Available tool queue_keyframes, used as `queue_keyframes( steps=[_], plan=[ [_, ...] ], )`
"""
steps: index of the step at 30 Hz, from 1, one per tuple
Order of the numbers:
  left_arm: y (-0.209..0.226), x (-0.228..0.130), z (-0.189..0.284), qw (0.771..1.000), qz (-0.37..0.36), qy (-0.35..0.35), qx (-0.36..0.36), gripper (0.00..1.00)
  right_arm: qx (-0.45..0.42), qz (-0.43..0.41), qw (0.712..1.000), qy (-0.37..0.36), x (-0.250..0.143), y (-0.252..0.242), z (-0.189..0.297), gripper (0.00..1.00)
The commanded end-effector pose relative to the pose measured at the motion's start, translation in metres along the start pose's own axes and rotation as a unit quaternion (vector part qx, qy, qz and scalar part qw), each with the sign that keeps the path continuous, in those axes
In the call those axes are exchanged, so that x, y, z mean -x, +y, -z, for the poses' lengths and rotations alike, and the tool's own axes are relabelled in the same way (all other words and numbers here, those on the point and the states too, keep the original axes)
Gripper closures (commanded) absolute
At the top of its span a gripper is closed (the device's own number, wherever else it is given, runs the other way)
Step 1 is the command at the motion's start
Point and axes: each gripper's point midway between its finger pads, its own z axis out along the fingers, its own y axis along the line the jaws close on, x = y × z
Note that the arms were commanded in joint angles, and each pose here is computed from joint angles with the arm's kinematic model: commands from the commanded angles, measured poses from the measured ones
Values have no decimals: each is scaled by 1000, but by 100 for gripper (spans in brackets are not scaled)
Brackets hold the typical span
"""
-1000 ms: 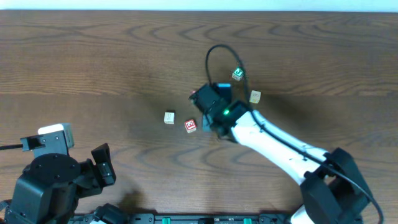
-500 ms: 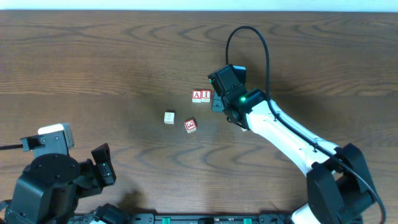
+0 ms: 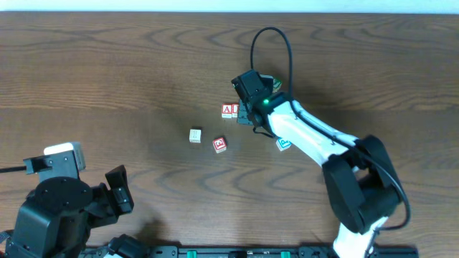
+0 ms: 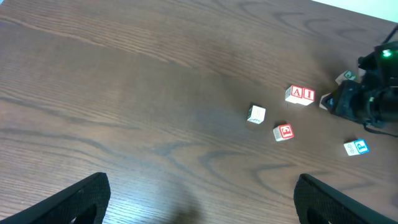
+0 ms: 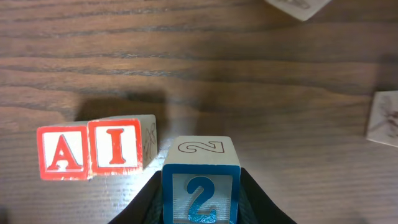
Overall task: Spell out Ai2
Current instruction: 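Lift the 2 block and carry it up to the right of the I block, then lower the 2 block beside the I block and open the right gripper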
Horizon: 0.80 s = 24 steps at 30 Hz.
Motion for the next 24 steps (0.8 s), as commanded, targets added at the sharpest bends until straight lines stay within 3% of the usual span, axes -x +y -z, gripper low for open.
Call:
queue_keyframes(
  steps=[1, 24],
  plan=[
    [5, 4, 2, 1000, 4, -12, 12, 5, 3, 2, 1000, -3, 9, 3, -4, 74],
    [8, 5, 2, 1000, 5, -17, 19, 4, -5, -2, 1000, 6, 8, -5, -24, 71]
  ],
)
